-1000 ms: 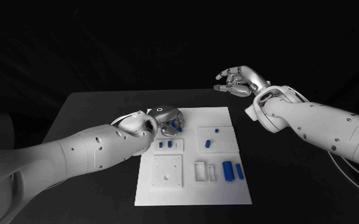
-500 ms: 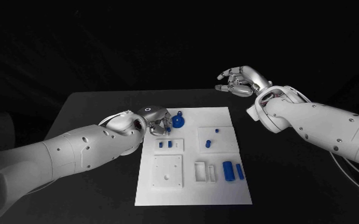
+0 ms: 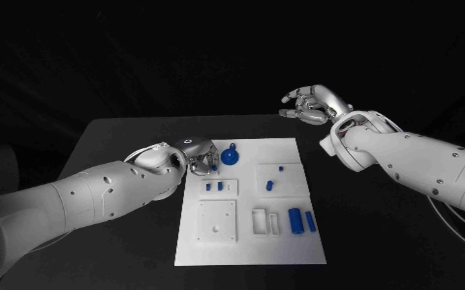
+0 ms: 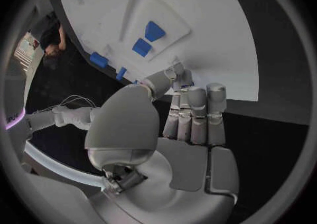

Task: Assemble the parts on the task board

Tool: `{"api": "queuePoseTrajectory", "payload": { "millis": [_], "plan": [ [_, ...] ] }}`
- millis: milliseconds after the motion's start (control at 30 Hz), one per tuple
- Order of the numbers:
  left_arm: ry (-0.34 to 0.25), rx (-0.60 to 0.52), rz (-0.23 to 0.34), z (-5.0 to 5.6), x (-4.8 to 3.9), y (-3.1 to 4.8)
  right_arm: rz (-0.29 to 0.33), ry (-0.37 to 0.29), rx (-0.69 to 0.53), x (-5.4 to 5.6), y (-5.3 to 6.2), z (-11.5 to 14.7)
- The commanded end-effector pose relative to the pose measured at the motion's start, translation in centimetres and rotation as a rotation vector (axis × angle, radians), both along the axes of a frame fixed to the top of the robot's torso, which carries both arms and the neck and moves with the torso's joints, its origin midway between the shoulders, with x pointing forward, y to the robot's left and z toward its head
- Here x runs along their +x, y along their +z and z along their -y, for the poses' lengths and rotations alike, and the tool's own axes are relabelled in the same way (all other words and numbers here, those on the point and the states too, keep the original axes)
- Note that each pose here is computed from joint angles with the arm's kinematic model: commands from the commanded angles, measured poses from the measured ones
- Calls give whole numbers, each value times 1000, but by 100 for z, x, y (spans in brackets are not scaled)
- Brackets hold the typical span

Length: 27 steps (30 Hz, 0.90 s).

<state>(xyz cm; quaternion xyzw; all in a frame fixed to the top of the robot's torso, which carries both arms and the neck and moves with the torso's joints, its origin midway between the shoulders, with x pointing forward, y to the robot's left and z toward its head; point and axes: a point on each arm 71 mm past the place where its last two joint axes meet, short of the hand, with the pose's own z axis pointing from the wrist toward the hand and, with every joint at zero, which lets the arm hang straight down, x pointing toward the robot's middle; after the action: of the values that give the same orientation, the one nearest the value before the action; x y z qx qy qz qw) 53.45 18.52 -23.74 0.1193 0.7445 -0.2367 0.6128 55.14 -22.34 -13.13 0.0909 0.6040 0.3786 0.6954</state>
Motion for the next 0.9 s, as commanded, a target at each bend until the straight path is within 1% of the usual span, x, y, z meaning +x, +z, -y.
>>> {"api": "queuePoseTrajectory", "payload": {
  "millis": [33,333,467,800,900],
  "plan": [
    [-5,5,-22,29,-9,-11,-3,12,-5,-4,-4,-12],
    [-10,9,-32,38,-19,-17,-3,13,-5,-4,-4,-12],
    [-2,11,-31,32,-20,-17,-3,10,-6,-4,-4,-1],
    [-14,12,-41,67,-39,-21,-2,11,-6,-4,-3,-2],
    [-8,16,-45,59,-30,-26,-2,10,-6,-3,-4,-1]
  ]
}}
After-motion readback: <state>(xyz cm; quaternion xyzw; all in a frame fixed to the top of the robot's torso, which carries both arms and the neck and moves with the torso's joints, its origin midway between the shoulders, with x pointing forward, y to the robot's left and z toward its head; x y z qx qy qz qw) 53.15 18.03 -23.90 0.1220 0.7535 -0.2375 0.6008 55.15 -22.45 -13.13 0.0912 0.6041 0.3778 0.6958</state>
